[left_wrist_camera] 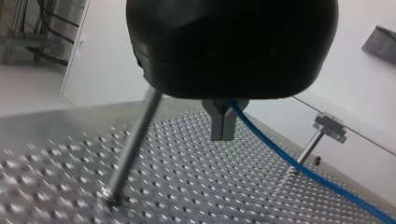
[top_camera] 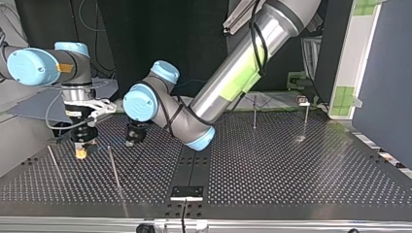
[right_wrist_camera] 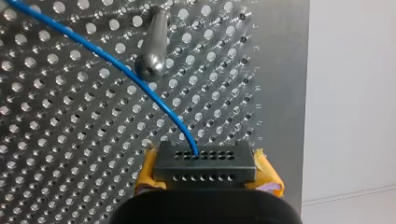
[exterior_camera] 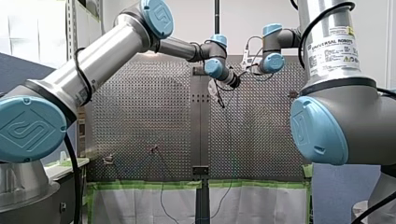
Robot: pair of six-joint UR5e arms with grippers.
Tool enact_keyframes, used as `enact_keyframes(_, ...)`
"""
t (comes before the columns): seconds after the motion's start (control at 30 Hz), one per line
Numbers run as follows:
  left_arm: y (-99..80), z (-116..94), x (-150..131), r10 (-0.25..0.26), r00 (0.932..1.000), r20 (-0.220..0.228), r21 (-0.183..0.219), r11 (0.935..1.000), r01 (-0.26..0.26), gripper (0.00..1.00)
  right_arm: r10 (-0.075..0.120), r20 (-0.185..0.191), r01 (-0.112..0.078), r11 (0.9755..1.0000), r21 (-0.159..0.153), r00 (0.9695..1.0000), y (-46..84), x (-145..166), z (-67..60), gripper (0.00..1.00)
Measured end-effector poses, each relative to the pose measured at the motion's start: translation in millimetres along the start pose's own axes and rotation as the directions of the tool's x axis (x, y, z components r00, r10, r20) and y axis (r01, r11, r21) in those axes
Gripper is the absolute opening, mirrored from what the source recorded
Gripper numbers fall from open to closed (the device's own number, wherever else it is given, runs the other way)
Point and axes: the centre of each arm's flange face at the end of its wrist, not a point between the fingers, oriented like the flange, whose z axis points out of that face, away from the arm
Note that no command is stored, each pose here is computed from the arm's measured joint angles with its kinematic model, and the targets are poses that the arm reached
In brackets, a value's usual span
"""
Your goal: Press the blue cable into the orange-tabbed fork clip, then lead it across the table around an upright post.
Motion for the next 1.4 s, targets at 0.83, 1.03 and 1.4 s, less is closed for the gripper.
enact_keyframes(0.83,-22.1,-71,-36,0.221,0.9606,0.168,-0.139,0.9701,-0.199,0.0,0.004,-0.041,-0.004,1.0,-0.007,0.9991,-2.0,30,-9.9,0.0)
enact_keyframes(1.03,-17.3,-70,-42,0.281,0.9479,0.15,-0.16,0.9531,-0.257,0.0,0.004,-0.048,-0.005,0.9998,-0.018,0.9988,3.1,30,-7.6,0.0)
enact_keyframes(1.4,-22.4,-58,-63,0.277,0.9527,0.126,-0.117,0.9578,-0.263,0.0,0.005,-0.062,-0.006,0.9997,-0.022,0.9981,7.0,34,-3.9,0.0)
